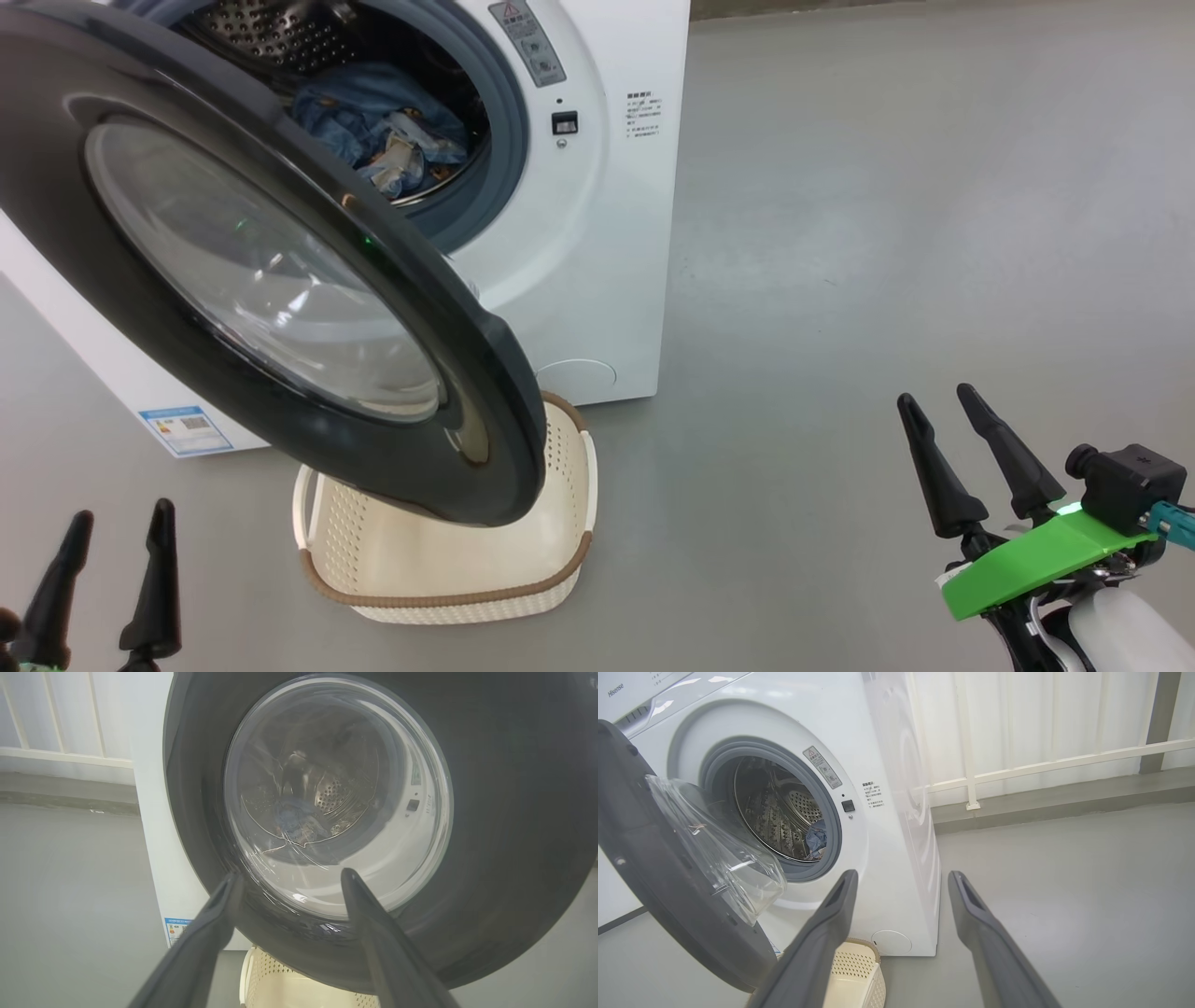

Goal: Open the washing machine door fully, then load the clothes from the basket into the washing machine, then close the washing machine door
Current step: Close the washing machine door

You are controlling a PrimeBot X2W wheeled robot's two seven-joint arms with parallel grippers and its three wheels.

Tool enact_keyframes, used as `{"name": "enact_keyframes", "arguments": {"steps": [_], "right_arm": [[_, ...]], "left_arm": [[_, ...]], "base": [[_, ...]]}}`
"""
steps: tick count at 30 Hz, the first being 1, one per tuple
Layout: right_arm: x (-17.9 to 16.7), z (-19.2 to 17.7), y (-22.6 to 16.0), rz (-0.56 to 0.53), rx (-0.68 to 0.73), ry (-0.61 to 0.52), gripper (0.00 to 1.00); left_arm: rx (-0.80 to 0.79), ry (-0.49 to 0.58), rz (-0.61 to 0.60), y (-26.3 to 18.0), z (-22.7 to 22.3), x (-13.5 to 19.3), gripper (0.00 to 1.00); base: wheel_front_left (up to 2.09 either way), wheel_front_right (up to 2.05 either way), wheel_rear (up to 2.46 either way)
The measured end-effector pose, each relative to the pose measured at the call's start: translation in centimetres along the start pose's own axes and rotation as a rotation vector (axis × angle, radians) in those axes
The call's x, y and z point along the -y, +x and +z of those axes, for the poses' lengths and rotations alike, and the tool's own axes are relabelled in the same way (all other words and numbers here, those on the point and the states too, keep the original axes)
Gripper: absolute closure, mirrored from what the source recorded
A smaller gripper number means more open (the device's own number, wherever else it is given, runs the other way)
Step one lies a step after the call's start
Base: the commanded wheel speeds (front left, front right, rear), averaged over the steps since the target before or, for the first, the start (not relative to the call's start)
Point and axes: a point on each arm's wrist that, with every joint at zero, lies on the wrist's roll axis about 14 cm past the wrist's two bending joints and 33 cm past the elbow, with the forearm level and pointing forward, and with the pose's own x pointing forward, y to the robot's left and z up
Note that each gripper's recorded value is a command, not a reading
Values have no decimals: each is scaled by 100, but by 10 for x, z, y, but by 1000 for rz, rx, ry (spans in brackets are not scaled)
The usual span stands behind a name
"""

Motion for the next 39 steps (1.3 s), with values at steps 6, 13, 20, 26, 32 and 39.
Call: {"name": "enact_keyframes", "arguments": {"steps": [6, 13, 20, 26, 32, 39], "right_arm": [[2, 0, 1, -3, -1, -2, 0], [0, -7, 1, 4, -20, -10, 0], [-2, -8, 3, 11, -23, -9, 0], [-3, -9, 3, 14, -26, -8, 0], [-3, -11, 4, 15, -30, -8, 0], [-3, -10, 3, 14, -29, -8, 0]], "left_arm": [[38, 65, 40, 0, 4, -5, 0], [91, 96, 60, -2, 14, -3, 0], [92, 106, 64, -5, 12, -3, 0], [93, 107, 71, -5, 12, -5, 0], [92, 99, 78, -6, 10, -5, 0], [93, 95, 75, -6, 10, -5, 0]], "base": [[0, 0, 0], [0, 0, 0], [0, 0, 0], [0, 0, 0], [0, 0, 0], [0, 0, 0]]}}
